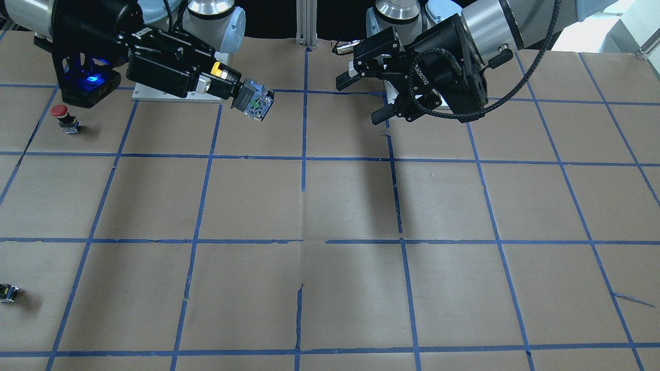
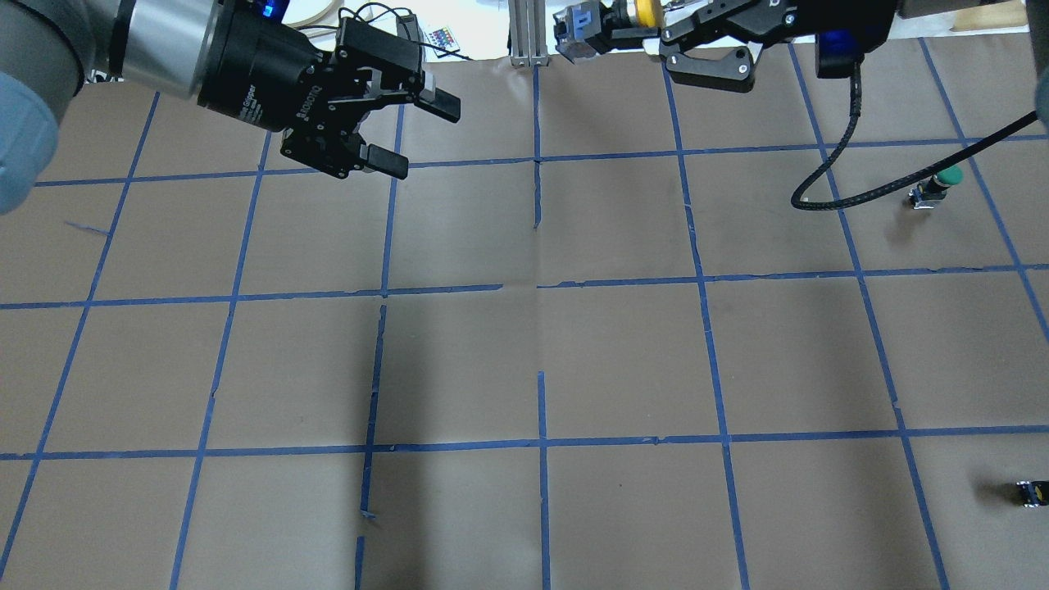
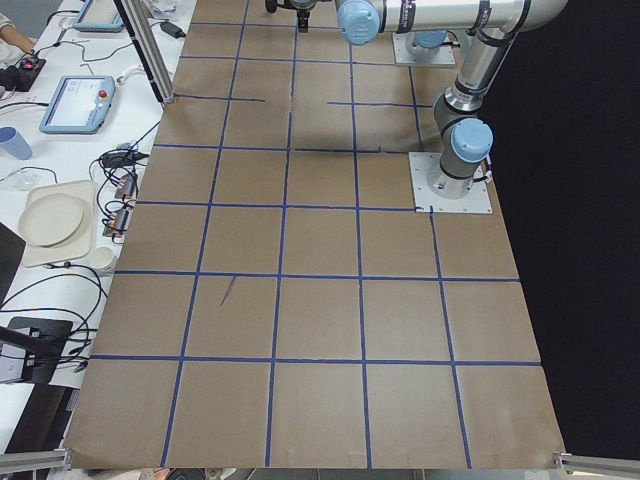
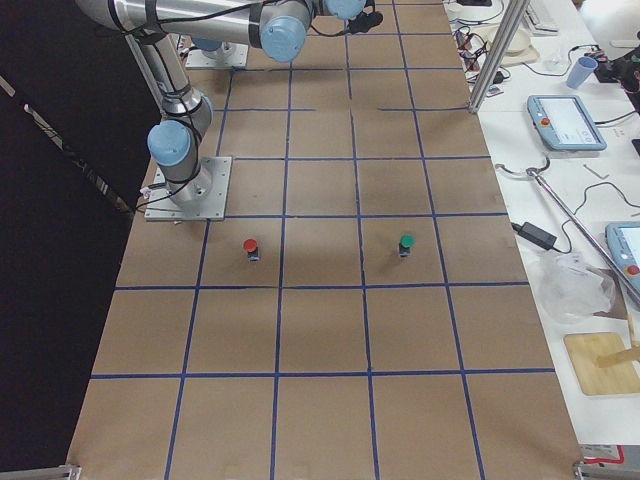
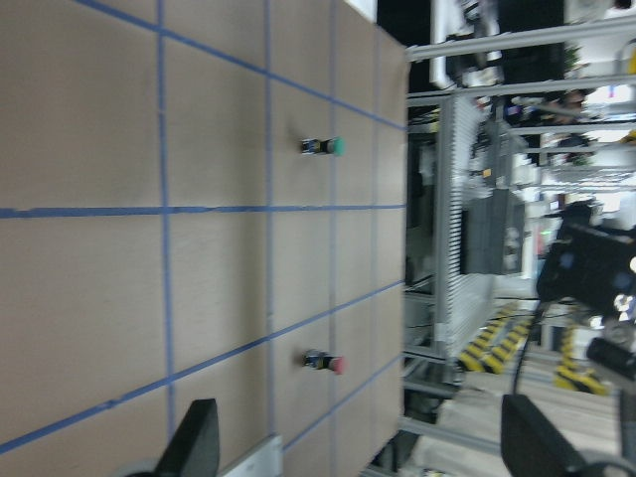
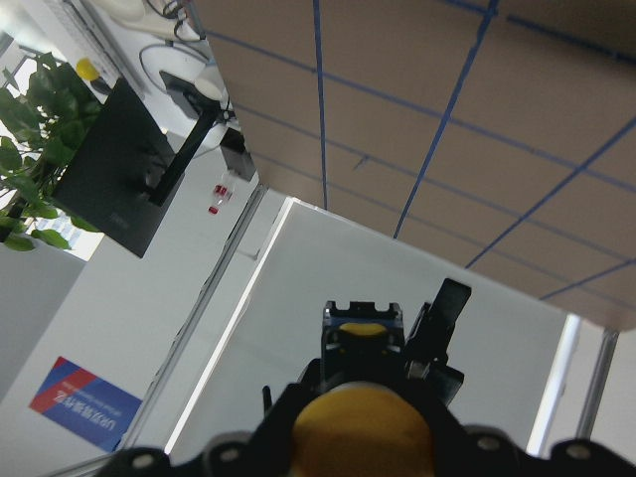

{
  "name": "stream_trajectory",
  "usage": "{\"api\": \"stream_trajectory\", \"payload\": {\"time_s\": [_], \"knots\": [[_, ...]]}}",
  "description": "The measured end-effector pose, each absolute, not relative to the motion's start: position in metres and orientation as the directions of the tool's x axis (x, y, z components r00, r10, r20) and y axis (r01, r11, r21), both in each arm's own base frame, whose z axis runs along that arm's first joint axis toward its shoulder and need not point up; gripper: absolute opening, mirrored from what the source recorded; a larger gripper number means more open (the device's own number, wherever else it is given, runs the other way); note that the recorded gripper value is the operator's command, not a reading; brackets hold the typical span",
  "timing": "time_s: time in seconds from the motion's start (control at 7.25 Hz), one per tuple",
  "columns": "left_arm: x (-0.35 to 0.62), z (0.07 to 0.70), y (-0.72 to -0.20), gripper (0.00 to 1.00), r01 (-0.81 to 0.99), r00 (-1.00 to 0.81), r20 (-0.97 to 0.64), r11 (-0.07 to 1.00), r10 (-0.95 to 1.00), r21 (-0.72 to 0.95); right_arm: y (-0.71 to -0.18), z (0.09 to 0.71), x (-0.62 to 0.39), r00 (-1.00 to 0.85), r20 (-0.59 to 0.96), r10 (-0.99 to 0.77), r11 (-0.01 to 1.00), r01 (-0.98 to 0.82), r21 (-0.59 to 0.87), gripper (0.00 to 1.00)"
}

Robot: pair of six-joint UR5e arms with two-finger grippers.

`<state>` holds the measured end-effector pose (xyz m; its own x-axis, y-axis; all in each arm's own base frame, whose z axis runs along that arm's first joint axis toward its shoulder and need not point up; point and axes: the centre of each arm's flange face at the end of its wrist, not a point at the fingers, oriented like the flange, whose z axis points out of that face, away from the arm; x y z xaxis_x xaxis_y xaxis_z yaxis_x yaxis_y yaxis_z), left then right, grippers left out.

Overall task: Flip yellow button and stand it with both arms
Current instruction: 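Open the left gripper and pull it back while the right gripper holds the button, then carry the yellow button with the right gripper down toward the table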

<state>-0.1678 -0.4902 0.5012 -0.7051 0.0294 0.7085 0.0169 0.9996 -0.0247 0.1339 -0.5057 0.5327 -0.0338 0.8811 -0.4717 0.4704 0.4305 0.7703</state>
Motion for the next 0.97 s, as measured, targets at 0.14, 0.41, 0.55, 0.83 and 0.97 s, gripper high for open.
{"api": "stream_trajectory", "payload": {"time_s": [0.14, 0.41, 0.55, 0.83, 0.97], "knots": [[-0.165, 0.493, -0.487, 1.0, 0.066, -0.797, 0.599, 0.997, 0.073, -0.034, -0.511, 0.513, 0.127, -0.162, -0.535, 0.829, 0.53, 0.532, 0.661, 0.13], [-0.151, 0.486, -0.482, 1.0, 0.153, -0.926, 0.344, 0.988, 0.155, -0.031, -0.516, 0.474, 0.11, -0.487, -0.555, 0.674, 0.732, 0.545, 0.41, 0.13], [-0.142, 0.487, -0.483, 1.0, 0.171, -0.96, 0.221, 0.985, 0.172, -0.025, -0.511, 0.459, 0.1, -0.671, -0.502, 0.546, 0.837, 0.467, 0.286, 0.12], [-0.131, 0.493, -0.484, 1.0, 0.189, -0.981, 0.029, 0.982, 0.189, -0.022, -0.497, 0.441, 0.072, -0.947, -0.282, 0.156, 0.985, 0.128, 0.117, 0.1], [-0.132, 0.495, -0.486, 1.0, 0.193, -0.981, -0.015, 0.98, 0.193, -0.037, -0.492, 0.44, 0.06, -0.98, -0.189, -0.064, 0.993, -0.081, 0.085, 0.08]]}}
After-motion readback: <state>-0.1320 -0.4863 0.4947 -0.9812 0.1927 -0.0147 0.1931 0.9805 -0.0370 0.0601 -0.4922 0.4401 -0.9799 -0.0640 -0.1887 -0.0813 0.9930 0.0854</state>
